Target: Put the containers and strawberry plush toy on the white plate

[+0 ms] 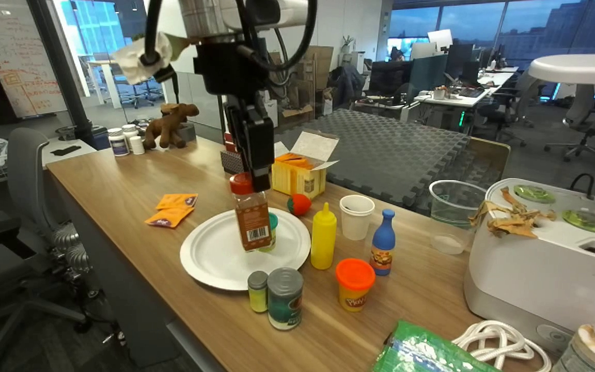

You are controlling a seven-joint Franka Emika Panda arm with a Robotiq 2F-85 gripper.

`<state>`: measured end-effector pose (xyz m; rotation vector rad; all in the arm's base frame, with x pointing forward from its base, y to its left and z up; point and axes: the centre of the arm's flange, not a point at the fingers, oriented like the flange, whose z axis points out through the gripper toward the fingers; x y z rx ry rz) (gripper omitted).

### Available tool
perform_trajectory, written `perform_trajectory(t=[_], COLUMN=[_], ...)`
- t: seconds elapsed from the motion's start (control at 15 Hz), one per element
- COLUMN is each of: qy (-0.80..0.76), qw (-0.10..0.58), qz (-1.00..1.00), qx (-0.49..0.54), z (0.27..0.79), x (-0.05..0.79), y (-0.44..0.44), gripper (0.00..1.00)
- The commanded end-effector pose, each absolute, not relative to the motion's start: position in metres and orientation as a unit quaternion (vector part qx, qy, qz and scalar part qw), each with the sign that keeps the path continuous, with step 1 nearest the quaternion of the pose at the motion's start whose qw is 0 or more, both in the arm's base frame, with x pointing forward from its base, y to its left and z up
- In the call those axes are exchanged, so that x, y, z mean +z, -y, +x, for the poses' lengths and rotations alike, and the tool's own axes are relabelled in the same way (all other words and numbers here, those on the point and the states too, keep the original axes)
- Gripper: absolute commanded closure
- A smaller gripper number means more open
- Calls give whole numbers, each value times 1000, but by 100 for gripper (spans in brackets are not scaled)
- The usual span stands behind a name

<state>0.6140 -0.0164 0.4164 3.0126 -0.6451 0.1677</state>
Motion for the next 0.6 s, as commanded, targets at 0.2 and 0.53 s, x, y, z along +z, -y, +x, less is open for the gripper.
perform_trajectory(t=[0.2,0.53], qy=[183,169], qw=[11,7], qz=[976,980], qx=[115,103], z=[604,603], x=[401,391], y=[17,20], gripper=[77,77])
